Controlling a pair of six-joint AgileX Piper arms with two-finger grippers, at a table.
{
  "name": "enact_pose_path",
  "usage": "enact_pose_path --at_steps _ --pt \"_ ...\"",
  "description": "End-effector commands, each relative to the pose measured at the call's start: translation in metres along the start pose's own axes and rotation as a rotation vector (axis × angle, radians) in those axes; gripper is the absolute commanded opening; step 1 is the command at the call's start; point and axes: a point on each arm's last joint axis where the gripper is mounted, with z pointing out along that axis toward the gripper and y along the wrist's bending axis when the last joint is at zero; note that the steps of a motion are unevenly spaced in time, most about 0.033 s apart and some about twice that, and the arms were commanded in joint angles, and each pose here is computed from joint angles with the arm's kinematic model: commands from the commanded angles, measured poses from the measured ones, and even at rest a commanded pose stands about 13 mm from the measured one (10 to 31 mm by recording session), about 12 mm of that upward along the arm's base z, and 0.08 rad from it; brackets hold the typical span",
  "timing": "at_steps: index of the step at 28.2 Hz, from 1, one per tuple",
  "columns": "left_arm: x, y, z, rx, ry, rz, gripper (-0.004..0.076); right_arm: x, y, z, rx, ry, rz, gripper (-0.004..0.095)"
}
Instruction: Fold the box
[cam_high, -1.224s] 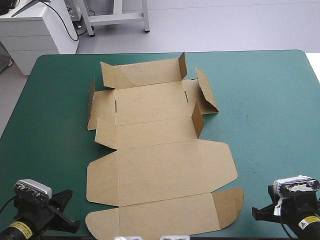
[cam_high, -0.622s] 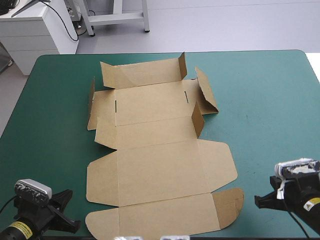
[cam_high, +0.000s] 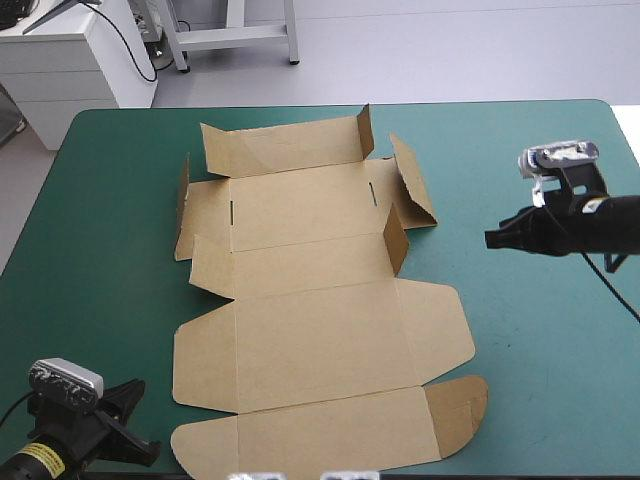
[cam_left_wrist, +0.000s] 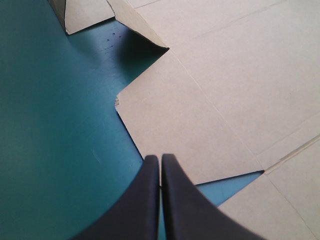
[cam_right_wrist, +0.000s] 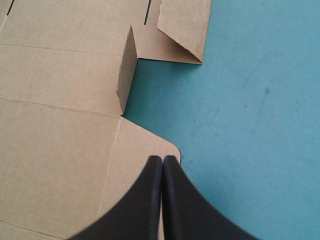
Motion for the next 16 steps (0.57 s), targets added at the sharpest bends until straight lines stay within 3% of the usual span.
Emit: enact_pose_path --at_steps 1,13,14,16 --pt "-0.013 0.0 -0.005 0.006 -0.081 -0.003 -0.0008 -0.032 0.008 0.003 -0.049 -0.05 -0.049 -0.0016" --pt "-0.013 0.0 -0.005 0.006 -0.081 -0.003 -0.0008 -0.083 0.038 0.098 -0.069 0.103 -0.096 0.0003" --pt "-0.013 0.0 -0.005 0.006 -0.081 -0.003 -0.0008 -0.084 0.041 0.106 -0.068 0.113 -0.108 0.0032" --pt "-0.013 0.0 -0.005 0.006 -0.081 -0.003 -0.0008 -0.085 0.049 0.129 -0.065 0.158 -0.139 0.0215"
